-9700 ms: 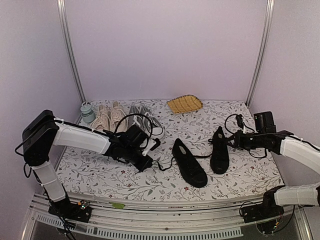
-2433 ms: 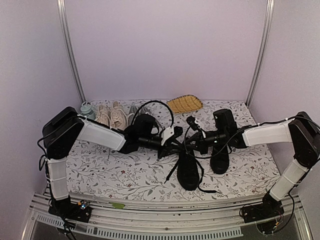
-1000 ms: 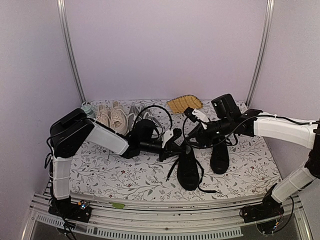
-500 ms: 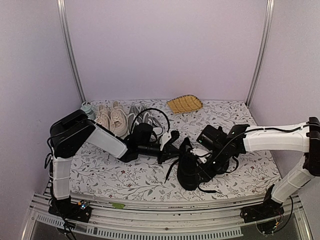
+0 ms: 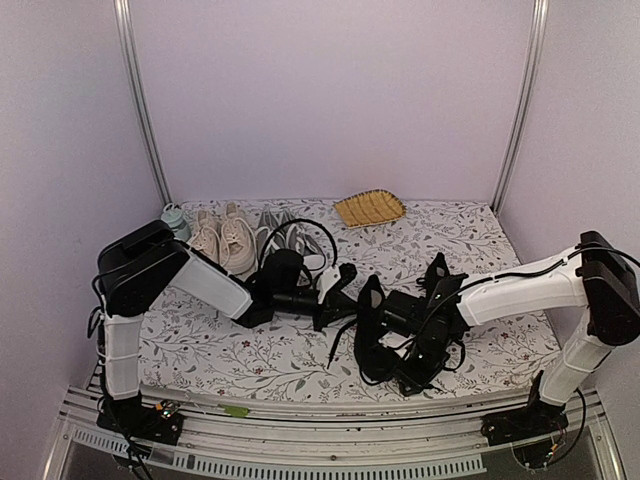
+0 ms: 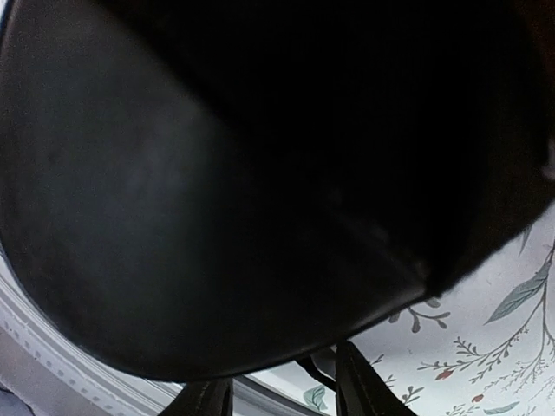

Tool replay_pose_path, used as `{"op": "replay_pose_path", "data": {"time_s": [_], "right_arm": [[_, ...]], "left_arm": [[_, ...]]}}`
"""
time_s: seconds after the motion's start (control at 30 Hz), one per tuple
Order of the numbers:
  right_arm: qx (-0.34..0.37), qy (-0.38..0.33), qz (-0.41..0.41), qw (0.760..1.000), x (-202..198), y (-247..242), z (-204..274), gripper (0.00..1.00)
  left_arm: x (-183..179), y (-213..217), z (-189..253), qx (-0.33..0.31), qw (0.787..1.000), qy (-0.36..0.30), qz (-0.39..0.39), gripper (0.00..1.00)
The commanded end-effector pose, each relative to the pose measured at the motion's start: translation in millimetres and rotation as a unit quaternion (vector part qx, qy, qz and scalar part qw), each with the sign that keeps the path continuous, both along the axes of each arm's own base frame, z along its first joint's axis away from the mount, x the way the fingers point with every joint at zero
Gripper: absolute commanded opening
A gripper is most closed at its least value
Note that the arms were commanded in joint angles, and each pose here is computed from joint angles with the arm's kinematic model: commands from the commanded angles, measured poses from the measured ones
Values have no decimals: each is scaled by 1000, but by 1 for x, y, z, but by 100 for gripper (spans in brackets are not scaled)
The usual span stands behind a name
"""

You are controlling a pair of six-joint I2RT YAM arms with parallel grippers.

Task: Tie the shoes
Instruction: Pick up the half-tied shoelace from the center of the board.

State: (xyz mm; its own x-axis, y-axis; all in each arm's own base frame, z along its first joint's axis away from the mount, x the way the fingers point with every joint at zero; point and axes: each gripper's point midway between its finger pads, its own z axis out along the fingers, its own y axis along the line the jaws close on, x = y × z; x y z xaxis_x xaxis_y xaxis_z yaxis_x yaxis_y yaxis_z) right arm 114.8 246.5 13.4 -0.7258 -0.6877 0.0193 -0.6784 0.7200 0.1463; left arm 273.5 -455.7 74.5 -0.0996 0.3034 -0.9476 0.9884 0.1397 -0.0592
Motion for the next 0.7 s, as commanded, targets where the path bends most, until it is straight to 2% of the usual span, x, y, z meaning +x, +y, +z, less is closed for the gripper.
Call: {"op": "replay_pose_path", "data": {"time_s": [0.0,0.07,0.13,0.2,0.33,0.4,0.5,0.6,0.67], "right_arm": [[-47,10,-3,999,-8,-14,-21,32],[-49,9,-6,999,-7,-13,-20,15],[-51,4,-9,999,-5,-14,-16,4],[-51,-5,-14,999,-2,-15,-8,1],[-12,-33,-25,999,11,-5,24,1],[38,-54,-48,997,32,6,51,1],[162,-105,-80,978,80,29,111,1],[293,-158,-81,939,128,56,171,0],[354,-195,-61,913,153,82,201,0]], "left_arm": [[-4,-3,22,-18,1000,-24,-3,0],[-3,-3,22,-17,1000,-26,-2,0],[-2,-3,23,-17,999,-27,0,0],[-4,-3,22,-17,999,-28,-2,0],[-5,-4,22,-17,999,-32,-3,0],[-6,-6,23,-17,999,-34,-5,0],[-7,-7,22,-15,999,-39,0,0],[-10,-7,22,-12,999,-43,-1,0],[-13,-6,22,-11,999,-43,-2,0]]}}
